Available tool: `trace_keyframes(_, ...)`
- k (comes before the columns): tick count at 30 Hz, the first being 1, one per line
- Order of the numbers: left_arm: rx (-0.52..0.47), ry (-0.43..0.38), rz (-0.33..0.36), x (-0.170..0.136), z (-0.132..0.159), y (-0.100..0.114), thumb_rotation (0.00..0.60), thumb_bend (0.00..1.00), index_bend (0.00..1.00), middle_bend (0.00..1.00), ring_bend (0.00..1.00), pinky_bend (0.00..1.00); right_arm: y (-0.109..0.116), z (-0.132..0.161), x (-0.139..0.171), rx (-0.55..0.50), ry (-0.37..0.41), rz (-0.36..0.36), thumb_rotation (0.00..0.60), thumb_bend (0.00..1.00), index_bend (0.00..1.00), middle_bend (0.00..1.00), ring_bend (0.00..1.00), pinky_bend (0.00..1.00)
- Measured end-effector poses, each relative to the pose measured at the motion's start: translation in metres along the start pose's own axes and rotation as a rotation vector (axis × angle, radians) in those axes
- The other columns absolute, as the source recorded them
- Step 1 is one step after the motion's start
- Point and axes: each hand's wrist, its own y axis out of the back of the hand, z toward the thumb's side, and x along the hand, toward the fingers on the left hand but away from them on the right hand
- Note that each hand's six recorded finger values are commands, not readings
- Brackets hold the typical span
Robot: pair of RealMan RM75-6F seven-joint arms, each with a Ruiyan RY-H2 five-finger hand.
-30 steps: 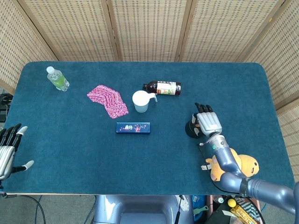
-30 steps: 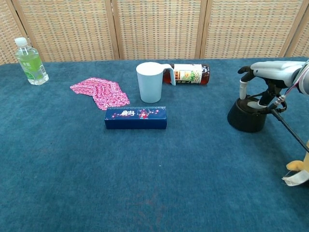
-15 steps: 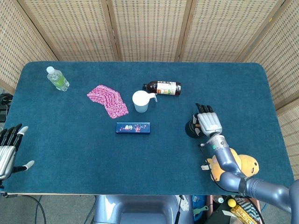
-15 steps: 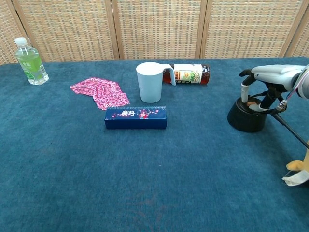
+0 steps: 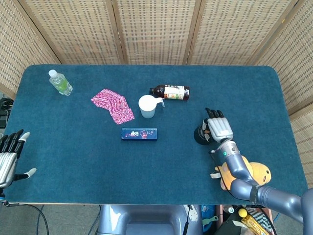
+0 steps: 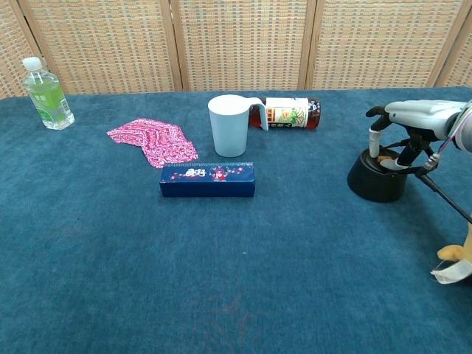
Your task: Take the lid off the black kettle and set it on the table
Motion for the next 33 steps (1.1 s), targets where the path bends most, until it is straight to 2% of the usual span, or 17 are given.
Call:
trace_keyframes(8,-0.001,0.000,0.000,0.000,0.000,0.000,0.600,0.07,0.00,0.00,0.00,0.00,-0.001,-0.001,-0.001,0.002,-0.001,0.002,0.600,0.62,0.60,0.00,0.00,0.00)
trace_keyframes(16,-0.002,0.001,0.001,0.000,0.000,0.001,0.600,0.07,0.00,0.00,0.00,0.00,0.000,0.001,0.000,0.003,0.004,-0.004,0.600,0.64,0.62,0.01,0.00,0.00)
trace_keyframes(22,-0.004,0.000,-0.001,0.001,0.000,0.001,0.600,0.07,0.00,0.00,0.00,0.00,0.011,0.007,0.004,0.015,0.028,-0.034,0.600,0.64,0.62,0.01,0.00,0.00)
trace_keyframes(26,-0.003,-0.003,-0.003,0.001,0.001,0.000,0.600,0.07,0.00,0.00,0.00,0.00,0.023,0.018,0.011,0.027,0.064,-0.066,0.600,0.64,0.62,0.02,0.00,0.00)
trace_keyframes(33,-0.004,-0.010,-0.002,-0.001,0.003,0.001,0.600,0.07,0.00,0.00,0.00,0.00,0.038,0.057,0.034,0.057,0.186,-0.105,0.600,0.64,0.62,0.02,0.00,0.00)
